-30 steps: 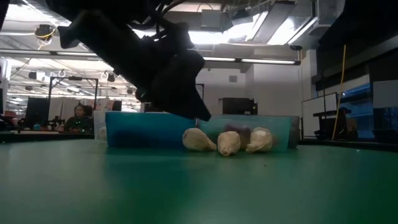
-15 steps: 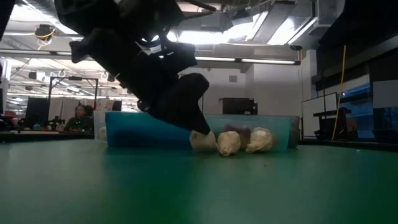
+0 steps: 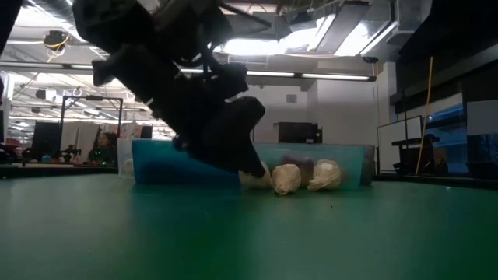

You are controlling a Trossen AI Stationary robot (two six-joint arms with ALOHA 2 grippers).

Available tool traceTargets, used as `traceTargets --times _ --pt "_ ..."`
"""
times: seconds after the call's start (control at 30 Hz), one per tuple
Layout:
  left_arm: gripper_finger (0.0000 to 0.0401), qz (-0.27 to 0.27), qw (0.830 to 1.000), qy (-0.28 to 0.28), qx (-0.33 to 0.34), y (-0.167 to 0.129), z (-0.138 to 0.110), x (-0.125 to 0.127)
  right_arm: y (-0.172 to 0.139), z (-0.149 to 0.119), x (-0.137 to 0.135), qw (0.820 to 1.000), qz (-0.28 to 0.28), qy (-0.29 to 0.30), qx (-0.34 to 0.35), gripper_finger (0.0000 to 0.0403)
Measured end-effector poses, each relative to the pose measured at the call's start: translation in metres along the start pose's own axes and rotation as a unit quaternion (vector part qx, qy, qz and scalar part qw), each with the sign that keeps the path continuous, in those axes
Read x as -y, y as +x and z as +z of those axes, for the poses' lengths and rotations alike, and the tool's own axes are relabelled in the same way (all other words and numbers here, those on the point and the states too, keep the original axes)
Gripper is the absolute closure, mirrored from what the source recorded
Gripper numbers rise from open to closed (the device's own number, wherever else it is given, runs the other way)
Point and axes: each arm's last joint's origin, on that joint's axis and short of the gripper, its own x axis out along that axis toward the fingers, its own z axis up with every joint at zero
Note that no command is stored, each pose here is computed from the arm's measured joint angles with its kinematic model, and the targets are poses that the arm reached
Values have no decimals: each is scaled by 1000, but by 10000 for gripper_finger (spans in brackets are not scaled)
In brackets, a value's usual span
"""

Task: Sort produce into baskets
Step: Put the garlic into the transparent bin

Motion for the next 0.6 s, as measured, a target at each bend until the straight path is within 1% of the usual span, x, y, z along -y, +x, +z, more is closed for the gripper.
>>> traceTargets --times 0.03,0.17,0.6 --pt "148 0 1000 -10 1 2 -2 1 0 0 0 1000 0 0 0 194" --pt "148 5 1000 -19 -9 11 -13 2 0 0 0 1000 0 0 0 194" --pt "152 5 999 -51 5 12 -11 3 0 0 0 1000 0 0 0 194"
